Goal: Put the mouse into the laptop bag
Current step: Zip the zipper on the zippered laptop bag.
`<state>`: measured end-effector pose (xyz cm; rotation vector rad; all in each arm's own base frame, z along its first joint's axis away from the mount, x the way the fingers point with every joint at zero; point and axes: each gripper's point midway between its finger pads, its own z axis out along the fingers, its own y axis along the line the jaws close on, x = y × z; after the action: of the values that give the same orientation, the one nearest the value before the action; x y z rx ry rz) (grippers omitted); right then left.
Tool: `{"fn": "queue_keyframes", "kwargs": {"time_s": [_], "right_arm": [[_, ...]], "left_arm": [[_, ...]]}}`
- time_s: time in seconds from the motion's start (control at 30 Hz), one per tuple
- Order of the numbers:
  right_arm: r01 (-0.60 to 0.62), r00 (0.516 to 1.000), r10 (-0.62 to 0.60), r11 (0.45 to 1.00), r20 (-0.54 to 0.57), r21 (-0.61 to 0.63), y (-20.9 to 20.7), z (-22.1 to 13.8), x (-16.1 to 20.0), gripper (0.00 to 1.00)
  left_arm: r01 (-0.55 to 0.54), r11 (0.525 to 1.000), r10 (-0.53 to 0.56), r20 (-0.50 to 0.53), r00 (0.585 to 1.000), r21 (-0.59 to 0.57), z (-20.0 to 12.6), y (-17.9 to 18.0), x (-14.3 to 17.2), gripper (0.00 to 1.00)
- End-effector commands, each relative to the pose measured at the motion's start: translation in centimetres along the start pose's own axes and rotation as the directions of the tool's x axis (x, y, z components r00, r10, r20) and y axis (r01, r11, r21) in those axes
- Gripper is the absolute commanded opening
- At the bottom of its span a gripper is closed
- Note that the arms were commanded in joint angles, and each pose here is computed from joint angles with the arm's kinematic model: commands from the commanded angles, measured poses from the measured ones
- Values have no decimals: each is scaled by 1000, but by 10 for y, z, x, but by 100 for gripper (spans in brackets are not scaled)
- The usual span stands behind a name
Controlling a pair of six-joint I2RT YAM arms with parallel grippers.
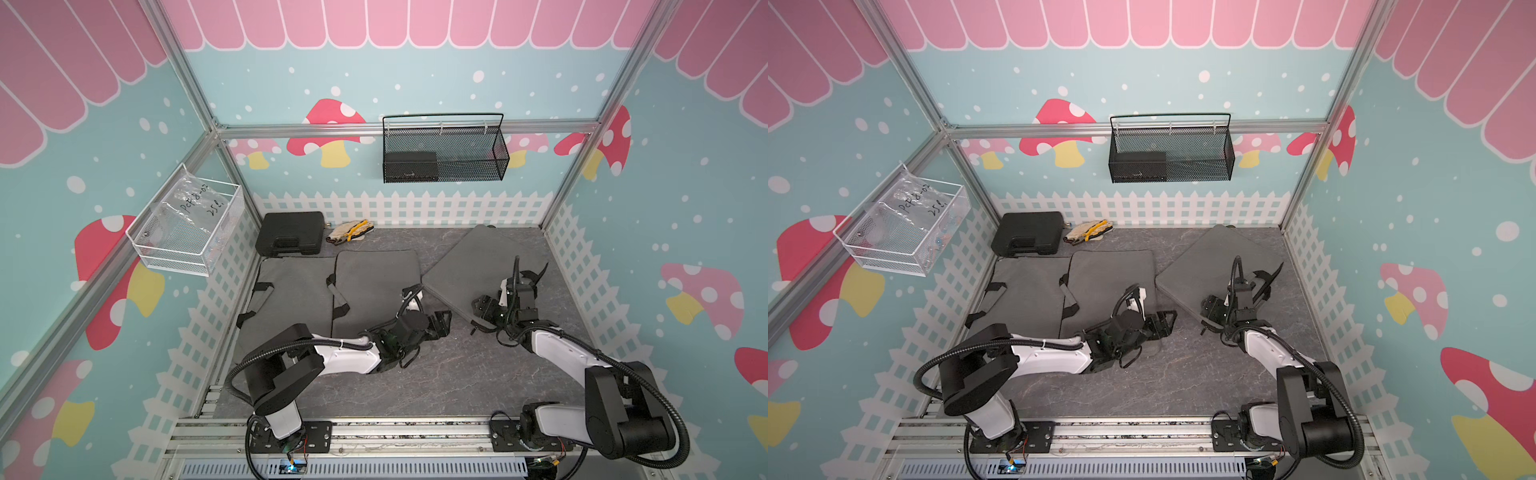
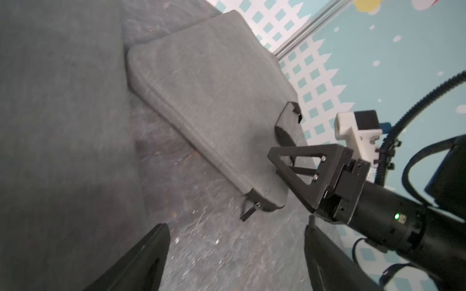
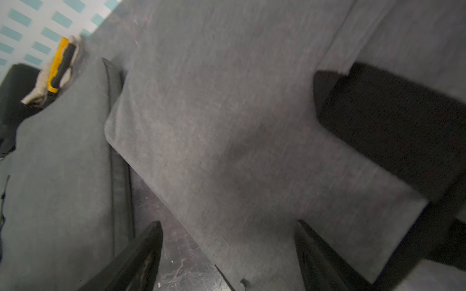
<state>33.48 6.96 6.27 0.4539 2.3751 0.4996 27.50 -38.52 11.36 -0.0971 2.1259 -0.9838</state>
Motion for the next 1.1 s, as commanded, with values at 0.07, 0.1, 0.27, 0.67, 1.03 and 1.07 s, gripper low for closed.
{"fn": "queue_keyframes", "kwargs": {"time_s": [0.07, 0.1, 0.27, 0.67, 1.03, 1.07], "right_arm": [[0, 1000, -1, 1000, 16, 12, -3, 13, 3, 83], [1, 1000, -1, 1000, 8, 10, -3, 16, 5, 83], [21, 999, -21, 1000, -29, 5, 6, 28, 12, 81], [75, 996, -80, 989, 41, 128, 17, -21, 10, 82], [114, 993, -113, 968, -17, 223, 15, -34, 75, 73], [125, 992, -123, 964, -25, 236, 15, -32, 79, 73]], "left_arm": [[45, 996, -55, 136, 989, 75, -8, -28, -5, 86], [42, 997, -51, 127, 991, 72, -6, -27, -2, 86], [34, 999, -37, 107, 994, 30, 0, -24, 1, 86], [8, 1000, -6, 109, 994, -20, -3, -25, -8, 86], [27, 998, -19, 145, 989, -54, -34, -9, -29, 86], [31, 998, -22, 146, 989, -55, -36, -7, -31, 86]]}}
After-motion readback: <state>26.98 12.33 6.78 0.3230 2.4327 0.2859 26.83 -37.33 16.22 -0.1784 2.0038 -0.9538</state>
